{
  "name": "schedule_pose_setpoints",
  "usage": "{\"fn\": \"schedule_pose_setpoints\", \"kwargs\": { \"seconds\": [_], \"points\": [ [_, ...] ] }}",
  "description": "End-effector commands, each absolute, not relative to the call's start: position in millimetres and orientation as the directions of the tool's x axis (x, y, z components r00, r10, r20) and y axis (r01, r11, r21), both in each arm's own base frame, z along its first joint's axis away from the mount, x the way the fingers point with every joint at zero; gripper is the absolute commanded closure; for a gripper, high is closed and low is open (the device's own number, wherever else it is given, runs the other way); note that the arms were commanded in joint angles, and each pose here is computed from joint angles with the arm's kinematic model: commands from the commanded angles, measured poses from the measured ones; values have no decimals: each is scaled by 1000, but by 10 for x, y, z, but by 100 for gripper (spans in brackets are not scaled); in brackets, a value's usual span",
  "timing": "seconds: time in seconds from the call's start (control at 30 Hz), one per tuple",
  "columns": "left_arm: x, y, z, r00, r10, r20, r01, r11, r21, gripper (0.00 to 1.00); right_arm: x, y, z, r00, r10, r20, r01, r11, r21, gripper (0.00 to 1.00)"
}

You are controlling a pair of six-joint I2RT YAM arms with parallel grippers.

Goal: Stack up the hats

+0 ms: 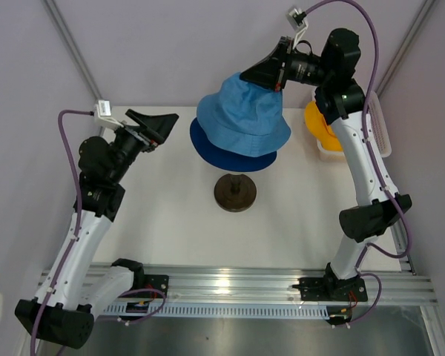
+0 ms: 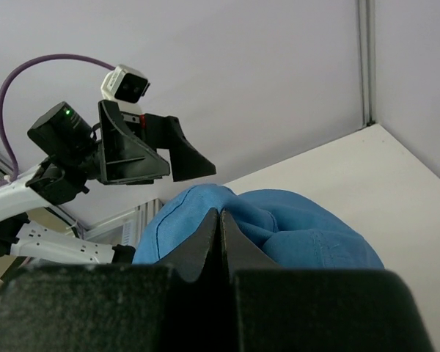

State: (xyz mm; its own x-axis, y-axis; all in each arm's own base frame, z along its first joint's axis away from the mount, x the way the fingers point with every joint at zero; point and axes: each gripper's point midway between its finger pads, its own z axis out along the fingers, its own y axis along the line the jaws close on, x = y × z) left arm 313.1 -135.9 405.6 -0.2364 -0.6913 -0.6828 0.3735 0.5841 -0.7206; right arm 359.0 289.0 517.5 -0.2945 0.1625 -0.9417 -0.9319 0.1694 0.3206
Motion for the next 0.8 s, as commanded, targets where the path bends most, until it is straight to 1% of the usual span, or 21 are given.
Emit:
{"fn": "schedule_pose_setpoints", "kwargs": {
  "seconds": [0.0,0.03,0.13,0.2,0.23,0.43,0.63,0.77],
  "points": [
    [3064,-1476,4588,-230,-769,-596,511,426,-747,1,3459,2936,5252,-244,152,-958,-951,157,267,100],
    [3070,-1513,4592,-264,-785,-560,505,383,-774,1,3460,2947,5237,-246,151,-958,-950,157,269,100],
    [3102,-1647,4608,-322,-790,-522,521,312,-794,1,3440,2953,5201,-238,142,-961,-952,161,260,100],
    [3063,-1748,4698,-346,-775,-528,554,286,-782,1,3415,2939,5191,-223,138,-965,-955,170,244,100],
    [3128,-1802,4635,-372,-767,-523,541,279,-794,1,3440,2937,5137,-230,135,-964,-950,182,252,100],
    [3169,-2049,4643,-448,-721,-529,556,238,-796,4,3438,2869,5079,-204,134,-970,-943,241,231,100],
    [3208,-2147,4636,-477,-710,-518,546,223,-808,7,3414,2885,5037,-211,129,-969,-946,224,236,100],
    [3272,-2202,4553,-511,-710,-484,506,206,-837,11,3418,2869,5057,-194,130,-972,-947,234,221,98]
  ]
}}
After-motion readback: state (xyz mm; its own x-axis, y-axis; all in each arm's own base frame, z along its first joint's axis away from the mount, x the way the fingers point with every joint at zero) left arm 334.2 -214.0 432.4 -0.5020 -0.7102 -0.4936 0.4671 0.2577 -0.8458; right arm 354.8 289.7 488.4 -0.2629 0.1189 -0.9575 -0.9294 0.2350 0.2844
